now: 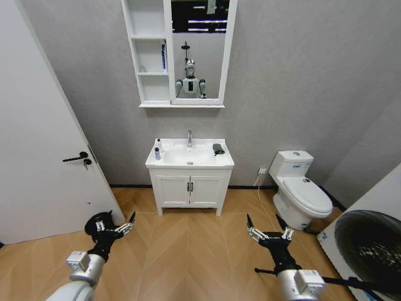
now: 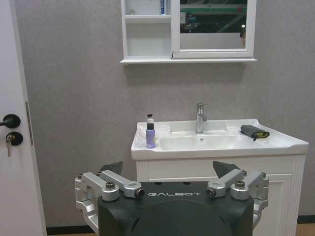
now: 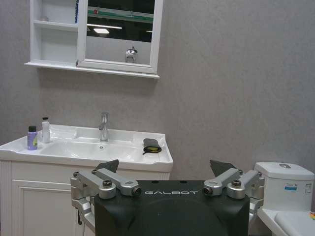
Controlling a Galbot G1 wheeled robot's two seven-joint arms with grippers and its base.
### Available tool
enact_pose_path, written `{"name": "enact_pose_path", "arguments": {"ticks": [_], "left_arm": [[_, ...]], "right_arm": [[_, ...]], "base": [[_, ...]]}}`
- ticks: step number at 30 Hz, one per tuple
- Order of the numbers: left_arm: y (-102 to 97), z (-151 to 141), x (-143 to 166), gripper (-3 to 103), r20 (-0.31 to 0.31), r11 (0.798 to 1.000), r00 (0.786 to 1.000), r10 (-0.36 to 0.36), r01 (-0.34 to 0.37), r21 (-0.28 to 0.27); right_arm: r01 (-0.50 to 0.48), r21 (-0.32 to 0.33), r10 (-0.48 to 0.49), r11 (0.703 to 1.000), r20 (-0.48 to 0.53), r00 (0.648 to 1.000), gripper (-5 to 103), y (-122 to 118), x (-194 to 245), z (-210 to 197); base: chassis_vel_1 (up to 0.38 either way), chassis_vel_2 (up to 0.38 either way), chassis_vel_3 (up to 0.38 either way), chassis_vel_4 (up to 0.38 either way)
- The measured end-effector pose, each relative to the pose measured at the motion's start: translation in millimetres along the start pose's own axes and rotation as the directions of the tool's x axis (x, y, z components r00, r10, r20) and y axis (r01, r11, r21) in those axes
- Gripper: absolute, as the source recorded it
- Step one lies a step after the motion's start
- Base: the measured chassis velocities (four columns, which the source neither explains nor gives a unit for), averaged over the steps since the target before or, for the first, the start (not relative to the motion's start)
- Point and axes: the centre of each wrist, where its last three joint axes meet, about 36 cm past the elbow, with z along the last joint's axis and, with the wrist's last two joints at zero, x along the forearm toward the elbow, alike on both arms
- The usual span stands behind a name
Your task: Move facial cleanser and shampoo from washbasin to cabinet, then wipe washbasin with towel.
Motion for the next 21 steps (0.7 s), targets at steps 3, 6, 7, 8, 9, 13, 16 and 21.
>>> {"name": "enact_pose_path", "arguments": {"ticks": [3,6,7,8,9,13,16,21], "left_arm": [[-0.3,1.7,0.9,100,-0.001,1.000,1.000,-0.001,0.001,0.000],[-1.1,3.2,2.0,100,-0.002,1.000,1.000,0.000,0.000,-0.001],[-1.5,3.7,2.4,100,-0.003,1.000,1.000,0.000,0.000,-0.001],[-1.6,4.0,2.6,100,-0.002,1.000,1.000,0.000,0.000,0.000],[-1.6,4.0,2.6,100,-0.002,1.000,1.000,0.000,0.000,0.000],[-2.7,5.3,3.8,100,-0.002,1.000,1.000,-0.003,0.003,0.002],[-3.4,6.5,4.8,100,-0.004,1.000,1.000,-0.004,0.004,0.003],[-4.3,6.7,6.1,100,-0.003,1.000,1.000,-0.004,0.004,0.002]], "right_arm": [[0.000,0.001,0.000,1.000,0.000,1.000,100,0.0,0.4,1.0],[0.000,0.002,0.000,1.000,0.001,1.000,100,0.0,0.6,1.9],[0.000,0.003,0.000,1.000,0.002,1.000,100,0.0,0.8,2.3],[0.000,0.003,0.000,1.000,0.002,1.000,100,0.0,0.9,2.4],[0.000,0.003,0.000,1.000,0.002,1.000,100,0.0,0.9,2.4],[0.000,0.004,0.000,1.000,0.002,1.000,100,0.1,1.6,3.8],[-0.001,0.005,0.001,1.000,0.002,1.000,100,0.1,2.2,5.5],[-0.004,0.008,0.004,1.000,0.005,1.000,100,-0.6,3.8,7.9]], "base": [[-0.082,0.115,0.101,-0.111],[-0.144,0.143,0.181,-0.175],[-0.196,0.204,0.198,-0.214],[-0.196,0.204,0.231,-0.214],[-0.196,0.204,0.231,-0.214],[-0.224,0.205,0.251,-0.240],[-0.267,0.262,0.273,-0.274],[-0.301,0.298,0.321,-0.313]]}}
